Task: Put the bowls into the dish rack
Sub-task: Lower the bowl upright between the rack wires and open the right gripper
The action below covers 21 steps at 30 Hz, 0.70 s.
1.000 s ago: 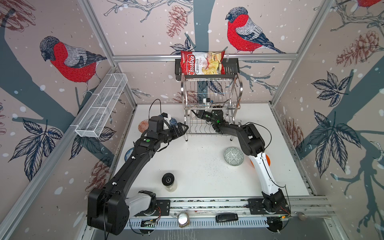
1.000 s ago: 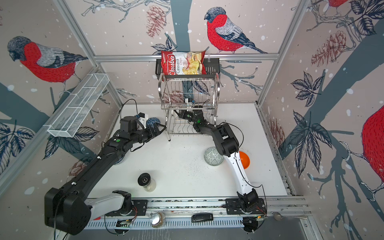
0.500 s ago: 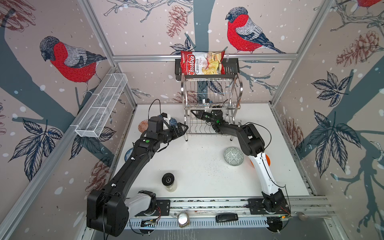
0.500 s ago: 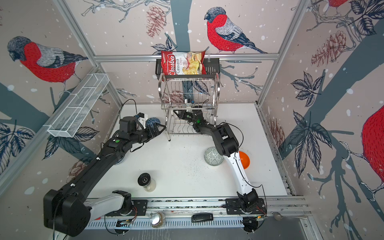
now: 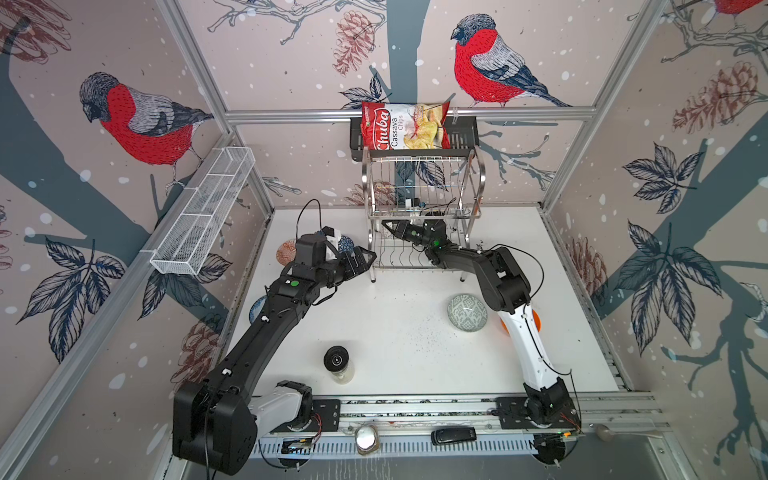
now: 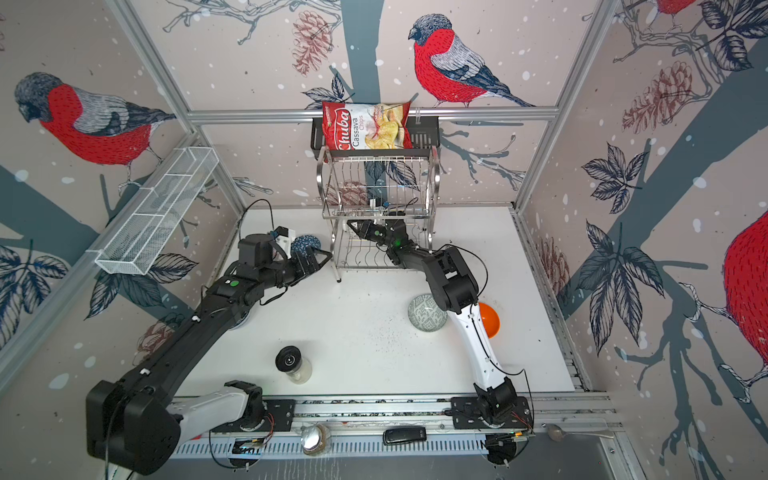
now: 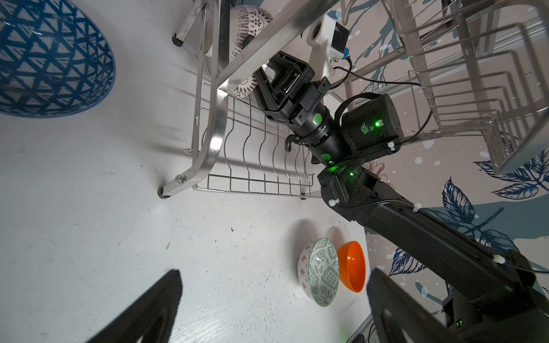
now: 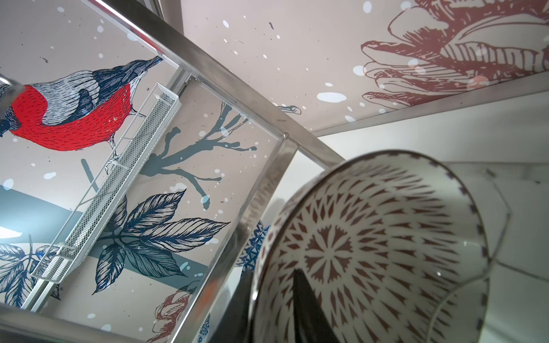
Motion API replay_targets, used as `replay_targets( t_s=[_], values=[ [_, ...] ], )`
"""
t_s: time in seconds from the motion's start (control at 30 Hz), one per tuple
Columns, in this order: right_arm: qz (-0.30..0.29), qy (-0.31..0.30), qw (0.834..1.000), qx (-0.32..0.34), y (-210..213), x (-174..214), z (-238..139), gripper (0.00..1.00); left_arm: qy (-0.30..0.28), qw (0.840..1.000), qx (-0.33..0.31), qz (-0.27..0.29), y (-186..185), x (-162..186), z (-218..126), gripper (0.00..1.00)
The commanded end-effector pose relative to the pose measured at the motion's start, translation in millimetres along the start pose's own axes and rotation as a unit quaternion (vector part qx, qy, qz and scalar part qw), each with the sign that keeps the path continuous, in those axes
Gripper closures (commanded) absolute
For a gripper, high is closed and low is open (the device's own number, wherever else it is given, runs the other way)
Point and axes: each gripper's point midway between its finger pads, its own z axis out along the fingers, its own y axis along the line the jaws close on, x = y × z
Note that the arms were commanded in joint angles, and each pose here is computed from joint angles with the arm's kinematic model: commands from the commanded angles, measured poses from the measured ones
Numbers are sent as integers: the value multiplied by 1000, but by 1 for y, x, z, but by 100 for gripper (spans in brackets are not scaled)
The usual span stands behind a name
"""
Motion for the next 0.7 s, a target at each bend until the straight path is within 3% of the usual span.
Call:
replay_targets(
  t_s=[0.0,0.67],
  values=[
    [-2,-9,1000,-5,9,-8,-2,74,-7,1000,1,3,-1,-2,-2,3],
    [12,-44,999,-8,22,-16,-8,69,-11,1000,1,1,-1,0,-6,3]
  ],
)
